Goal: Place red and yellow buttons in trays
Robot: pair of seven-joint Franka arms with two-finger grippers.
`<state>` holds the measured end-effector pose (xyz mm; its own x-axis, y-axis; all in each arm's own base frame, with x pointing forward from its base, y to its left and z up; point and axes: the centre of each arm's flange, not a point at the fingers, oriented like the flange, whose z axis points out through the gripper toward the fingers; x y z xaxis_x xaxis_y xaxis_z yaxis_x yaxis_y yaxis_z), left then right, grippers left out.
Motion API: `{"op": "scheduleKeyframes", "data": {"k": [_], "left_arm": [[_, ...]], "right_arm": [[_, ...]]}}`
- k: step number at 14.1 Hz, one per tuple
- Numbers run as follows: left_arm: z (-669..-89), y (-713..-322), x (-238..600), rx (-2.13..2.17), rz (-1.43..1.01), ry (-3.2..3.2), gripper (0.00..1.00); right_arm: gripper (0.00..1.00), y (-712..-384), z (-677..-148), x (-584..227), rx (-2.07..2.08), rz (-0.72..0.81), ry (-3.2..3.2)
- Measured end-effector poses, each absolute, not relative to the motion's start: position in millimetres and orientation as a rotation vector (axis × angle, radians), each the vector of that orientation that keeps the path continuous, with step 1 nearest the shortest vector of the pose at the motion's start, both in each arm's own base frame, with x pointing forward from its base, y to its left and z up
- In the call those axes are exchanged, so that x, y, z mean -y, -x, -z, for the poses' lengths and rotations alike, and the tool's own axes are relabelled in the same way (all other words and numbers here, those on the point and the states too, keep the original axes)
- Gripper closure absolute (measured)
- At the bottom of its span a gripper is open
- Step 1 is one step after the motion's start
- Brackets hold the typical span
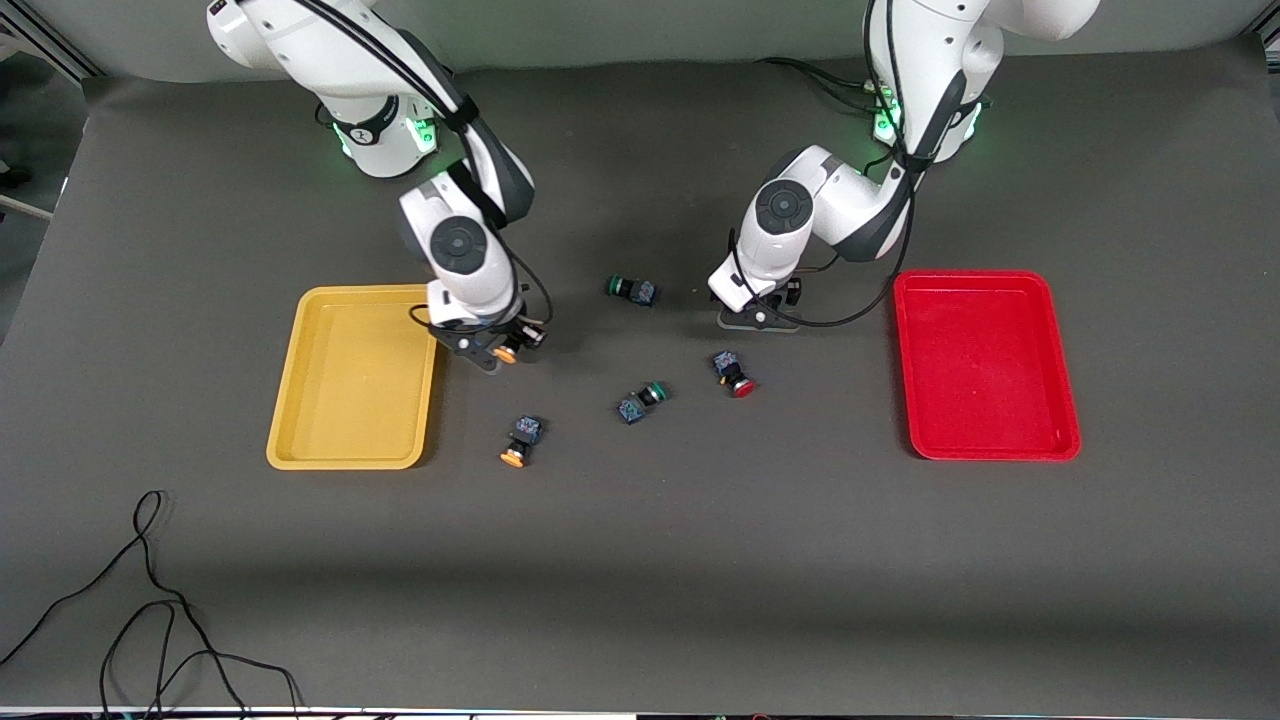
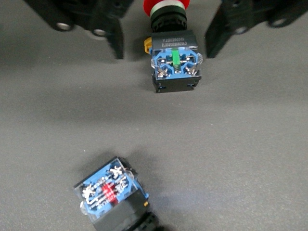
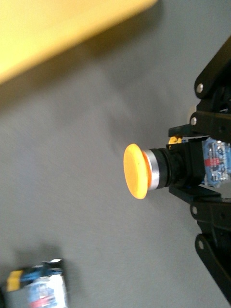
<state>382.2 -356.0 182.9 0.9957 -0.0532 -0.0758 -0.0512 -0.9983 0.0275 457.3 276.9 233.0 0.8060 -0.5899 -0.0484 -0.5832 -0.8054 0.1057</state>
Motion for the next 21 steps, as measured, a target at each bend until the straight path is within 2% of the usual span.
{"op": "scheduleKeyframes", "data": {"k": [2,3,6,10,12,16,17,19,21], "left_arm": [[-185,-386,355,0.062,0.114,-3.112,0.52],[-187,-391,355,0.048,0.105,-3.109,0.57],[-213,-419,353,-0.01,0.133,-3.119,0.57],[-346,-477,334,-0.123,0.179,-3.134,0.57],[-405,-495,295,-0.214,0.145,-3.12,0.57],[-439,-527,158,-0.266,0.222,-3.123,0.57],[-437,-533,118,-0.27,0.232,-3.12,0.57],[-418,-536,59,-0.241,0.247,-3.138,0.57],[-375,-529,41,-0.198,0.188,-3.143,0.57]], "right_arm": [[0.56,-478,-278,-224,0.958,0.168,-2.881],[0.56,-487,-295,-187,0.974,0.189,-2.875],[0.56,-488,-285,-90,1.061,0.231,-2.846],[0.56,-462,-228,-47,1.155,0.273,-2.783],[0.44,-462,-217,-41,1.184,0.276,-2.77],[0.03,-475,-231,-45,1.188,0.237,-2.793],[0.0,-485,-245,-50,1.182,0.218,-2.81],[0.0,-512,-284,-79,1.123,0.172,-2.865],[0.0,-538,-321,-126,1.025,0.116,-2.938]]}}
